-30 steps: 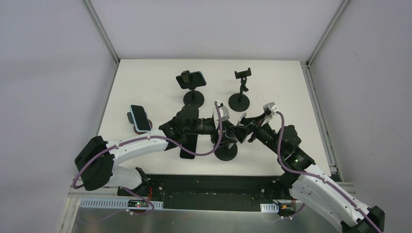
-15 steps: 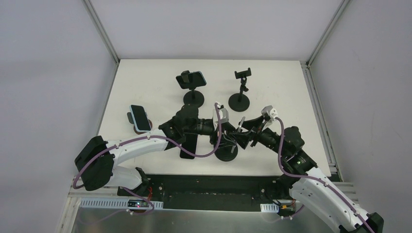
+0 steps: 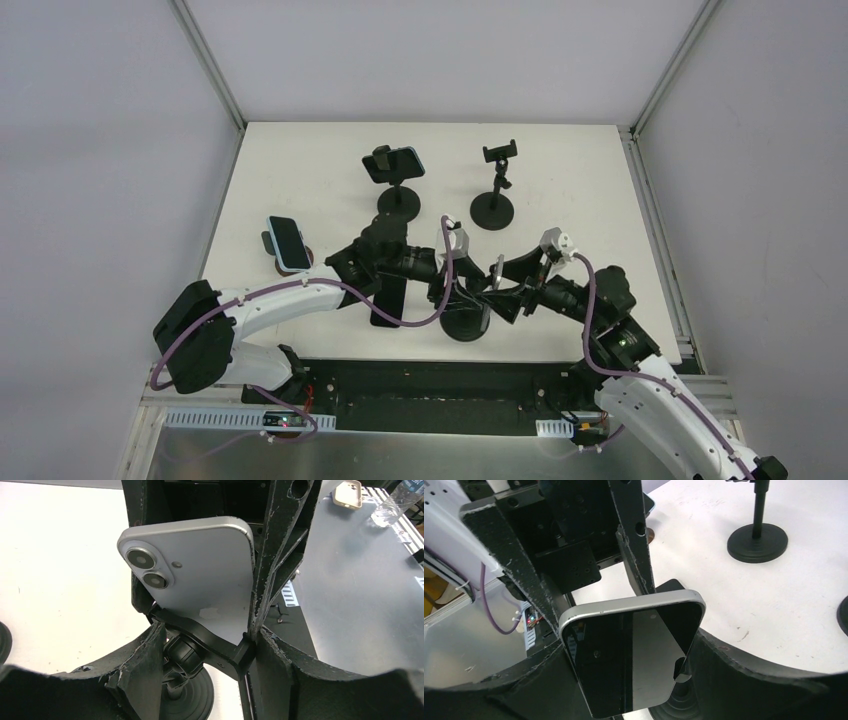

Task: Remove the phone from the phone stand
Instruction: Remove the phone from the phone stand, then place the phone at the center of the board, then place the phone stand at the center of the board, then pick up the phone stand with the phone at the center of the board.

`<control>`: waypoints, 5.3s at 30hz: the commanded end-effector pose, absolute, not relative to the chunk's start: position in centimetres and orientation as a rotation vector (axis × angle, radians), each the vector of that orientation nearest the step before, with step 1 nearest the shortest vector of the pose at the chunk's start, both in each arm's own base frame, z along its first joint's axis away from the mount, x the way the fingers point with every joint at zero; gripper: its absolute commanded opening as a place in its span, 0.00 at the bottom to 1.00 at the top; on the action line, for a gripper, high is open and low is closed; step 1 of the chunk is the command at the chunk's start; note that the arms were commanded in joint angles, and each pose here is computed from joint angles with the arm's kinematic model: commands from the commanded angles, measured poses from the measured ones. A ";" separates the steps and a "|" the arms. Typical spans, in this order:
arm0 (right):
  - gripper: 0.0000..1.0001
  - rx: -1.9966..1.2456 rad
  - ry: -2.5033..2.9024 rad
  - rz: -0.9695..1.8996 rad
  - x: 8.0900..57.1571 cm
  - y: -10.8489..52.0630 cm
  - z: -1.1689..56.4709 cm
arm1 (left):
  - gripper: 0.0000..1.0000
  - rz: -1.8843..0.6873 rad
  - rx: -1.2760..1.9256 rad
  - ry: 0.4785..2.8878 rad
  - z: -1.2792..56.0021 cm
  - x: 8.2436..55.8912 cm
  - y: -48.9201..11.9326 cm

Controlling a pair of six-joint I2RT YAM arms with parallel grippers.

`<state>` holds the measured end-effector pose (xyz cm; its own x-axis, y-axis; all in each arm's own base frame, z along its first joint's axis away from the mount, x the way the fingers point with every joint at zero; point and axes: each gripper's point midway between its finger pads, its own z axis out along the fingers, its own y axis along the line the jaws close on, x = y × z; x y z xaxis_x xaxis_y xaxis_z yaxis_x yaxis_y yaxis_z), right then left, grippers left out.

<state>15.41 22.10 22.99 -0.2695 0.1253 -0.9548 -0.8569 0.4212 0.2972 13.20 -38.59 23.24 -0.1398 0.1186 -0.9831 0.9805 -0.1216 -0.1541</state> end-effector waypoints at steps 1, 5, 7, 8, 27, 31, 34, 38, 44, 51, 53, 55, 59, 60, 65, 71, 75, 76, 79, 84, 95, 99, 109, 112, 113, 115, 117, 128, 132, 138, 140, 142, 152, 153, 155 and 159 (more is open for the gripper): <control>0.00 -0.748 1.527 1.133 14.1 22.1 23.5 | 0.00 -1.537 1.386 1.351 23.6 10.2 -37.4; 0.00 -0.815 1.471 1.291 11.3 22.7 25.9 | 0.00 -1.420 1.286 1.421 23.1 13.1 -37.8; 0.00 -0.842 1.445 1.339 10.3 22.8 27.0 | 0.00 -1.356 1.242 1.449 23.1 14.5 -38.1; 0.00 -0.851 1.434 1.354 9.9 22.8 27.5 | 0.00 -1.322 1.222 1.460 23.1 15.2 -38.1; 0.00 -0.420 1.618 1.254 13.1 20.4 28.5 | 0.00 -0.805 0.940 1.592 26.6 22.4 -32.1; 0.00 -0.201 1.760 1.263 15.3 20.4 26.9 | 0.00 -0.669 0.783 1.634 28.5 23.4 -28.5; 0.00 -0.019 1.892 1.203 17.9 20.4 24.3 | 0.00 -0.516 0.670 1.660 29.4 24.5 -25.1; 0.00 0.192 2.141 0.951 21.5 19.3 19.1 | 0.00 -0.392 0.524 1.669 31.0 26.3 -21.2; 0.00 0.233 2.417 0.501 24.3 19.1 13.4 | 0.00 -0.318 0.385 1.677 32.9 29.0 -17.4; 0.04 0.106 2.502 0.259 26.2 24.0 10.4 | 0.00 -0.239 0.113 1.709 34.5 34.0 -11.8; 0.07 0.065 2.517 0.199 26.5 25.5 9.4 | 0.00 -0.220 0.041 1.718 34.6 35.6 -10.2; 0.11 0.017 2.522 0.122 26.8 26.8 8.2 | 0.00 -0.212 -0.024 1.713 34.7 37.1 -8.5; 0.21 -0.039 2.542 0.094 27.0 29.5 6.5 | 0.00 -0.179 -0.081 1.713 34.0 39.8 -6.5; 0.24 -0.049 2.555 0.099 26.9 30.1 5.9 | 0.00 -0.171 -0.080 1.716 33.7 40.3 -6.4; 0.41 -0.092 2.588 0.111 26.0 31.8 4.3 | 0.00 -0.141 -0.067 1.708 32.8 42.3 -5.9; 0.70 -0.131 2.594 0.105 25.1 31.6 4.9 | 0.00 -0.202 -0.019 1.735 31.4 44.5 -7.4; 0.86 -0.124 2.572 0.117 24.7 30.6 6.1 | 0.00 -0.238 0.001 1.731 31.2 45.5 -8.1; 0.90 -0.123 2.566 0.124 24.5 30.3 6.5 | 0.00 -0.245 0.005 1.728 31.2 45.8 -8.3; 0.97 -0.122 2.553 0.161 24.1 30.0 7.7 | 0.00 -0.262 0.014 1.722 31.4 46.7 -8.7; 1.00 -0.087 2.492 0.203 23.7 28.8 11.0 | 0.00 -0.254 0.015 1.700 32.5 47.5 -8.7; 0.99 -0.011 2.397 0.308 21.8 25.6 14.5 | 0.00 -0.249 0.042 1.728 31.3 49.4 -8.7; 0.99 0.023 2.383 0.299 21.2 24.1 14.6 | 0.27 -0.270 0.087 1.775 29.0 49.8 -9.4; 0.99 0.078 2.338 0.343 19.8 21.3 15.5 | 0.99 -0.284 0.084 1.815 27.1 48.6 -9.4; 1.00 0.081 2.324 0.361 19.6 20.9 15.9 | 0.99 -0.258 0.028 1.805 27.9 47.9 -8.5; 0.99 0.079 2.322 0.363 19.5 20.8 16.0 | 0.99 -0.253 0.002 1.801 28.4 47.6 -8.1; 0.99 0.083 2.319 0.366 19.3 20.5 16.2 | 0.99 -0.241 -0.051 1.791 29.6 46.6 -7.3; 0.99 0.092 2.317 0.369 19.2 20.1 16.5 | 0.99 -0.233 -0.074 1.783 30.8 45.4 -6.8; 0.99 0.156 2.287 0.439 18.5 19.3 16.6 | 0.91 -0.537 -0.065 1.785 33.0 37.5 -10.1; 0.99 0.170 2.268 0.481 18.3 19.3 17.5 | 0.85 -0.688 -0.024 1.838 31.1 35.2 -12.2; 0.99 0.266 2.209 0.690 18.2 19.6 20.0 | 0.83 -0.703 0.001 1.889 26.7 31.3 -12.7; 0.99 0.292 2.208 0.834 18.2 20.3 21.6 | 0.84 -0.686 0.001 1.890 25.4 30.0 -12.3; 0.99 0.337 2.190 0.936 18.9 20.3 23.5 | 0.84 -0.675 -0.010 1.894 24.1 28.7 -11.9; 0.99 0.548 2.096 0.962 26.2 21.0 31.8 | 0.84 -0.591 0.038 1.970 19.7 25.1 -10.6; 0.98 0.575 2.091 0.984 27.2 21.9 32.1 | 0.84 -0.587 0.047 1.963 19.7 24.8 -10.5; 0.98 0.650 2.086 1.047 29.0 23.7 32.5 | 0.84 -0.584 0.047 1.952 19.7 24.5 -10.4; 0.99 0.812 2.059 1.128 32.5 27.3 32.6 | 0.82 -0.585 0.044 1.949 19.1 23.9 -10.3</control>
<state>29.77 23.80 31.39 -0.6244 0.6779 -0.3881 0.1326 0.5816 0.8026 24.39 -10.52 19.60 -0.4598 -0.2516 -0.8517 0.2803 0.8689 -0.4080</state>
